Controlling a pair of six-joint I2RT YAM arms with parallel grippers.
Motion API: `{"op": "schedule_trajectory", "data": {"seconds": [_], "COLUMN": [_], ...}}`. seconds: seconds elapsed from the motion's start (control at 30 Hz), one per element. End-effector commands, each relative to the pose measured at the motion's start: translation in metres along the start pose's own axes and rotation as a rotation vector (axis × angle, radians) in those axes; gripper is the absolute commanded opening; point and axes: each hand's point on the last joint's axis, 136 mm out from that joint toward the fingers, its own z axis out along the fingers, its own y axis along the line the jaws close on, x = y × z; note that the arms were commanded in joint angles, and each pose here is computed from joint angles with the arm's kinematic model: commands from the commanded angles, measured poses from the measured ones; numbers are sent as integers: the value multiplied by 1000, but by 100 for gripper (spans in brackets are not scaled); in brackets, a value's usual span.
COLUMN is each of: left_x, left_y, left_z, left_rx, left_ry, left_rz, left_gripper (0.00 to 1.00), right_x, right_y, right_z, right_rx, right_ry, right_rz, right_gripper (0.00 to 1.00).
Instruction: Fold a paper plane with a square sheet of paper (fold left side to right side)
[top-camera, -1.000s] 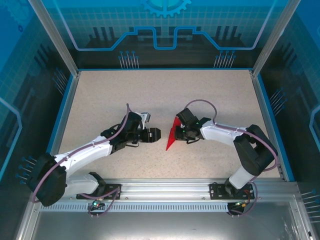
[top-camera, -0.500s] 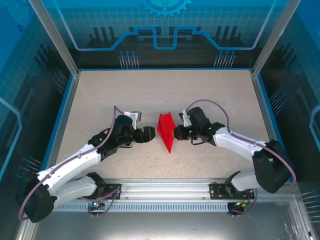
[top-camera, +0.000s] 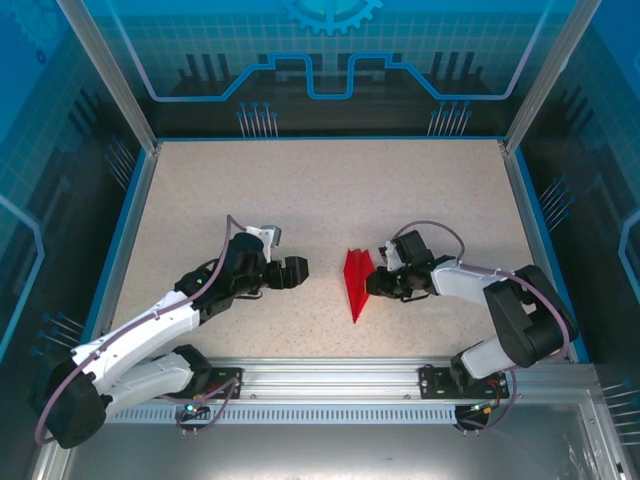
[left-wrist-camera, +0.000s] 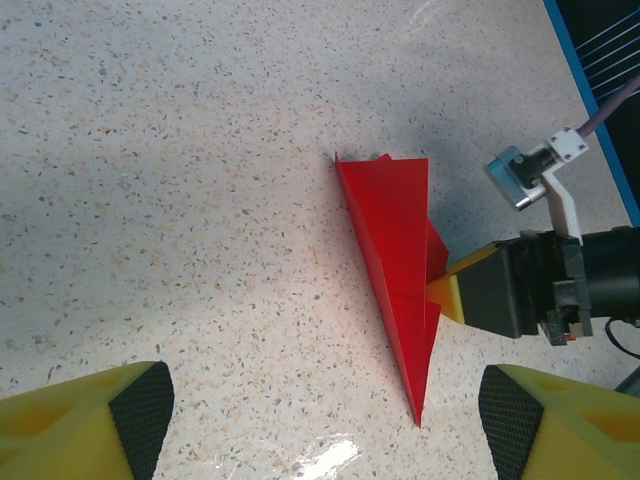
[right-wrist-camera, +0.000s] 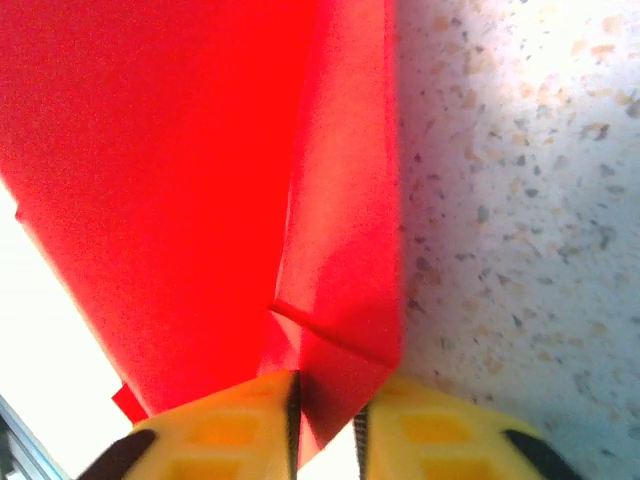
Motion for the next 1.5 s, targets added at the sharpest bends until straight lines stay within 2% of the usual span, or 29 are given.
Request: {"op": "schedule_trajectory", "data": {"seconds": [0.0,0.13,0.23,0.33,0.47,0.83,0.97,1.17,1.37,1.47], "left_x": [0,0,-2,-2,0,4,5,6,4,5], "left_y": [4,4,5,5,4,4,5,6,6,4], "left_z": [1,1,2,4,6,7,8,8,6,4], "left_rx": [-14,-13,-15,-4,12,17,12,4,-2,9], "left_ry": [2,-1,-15,-32,-29,-9,-5,4,2,6], "left_rz": [2,2,-10,-28,-40,-31,-31,-26,-24,-21], "left_gripper": [84,84,85,92,99,99,99,99,99,99], "right_x": [-10,-9,-5,4,13,13,13,15,2,-19], "right_y": [5,2,14,27,37,47,41,38,42,44], "right_z": [-21,-49,-59,-56,-39,-10,-1,15,15,4], "right_rx": [45,165,161,142,147,188,229,262,276,288], "right_ry": [-35,-70,-84,-68,-26,29,48,80,64,32], "right_rz": [-39,-44,-52,-58,-70,-104,-100,-98,-108,-108], "right_gripper": [30,43,47,51,53,51,47,35,12,7]}}
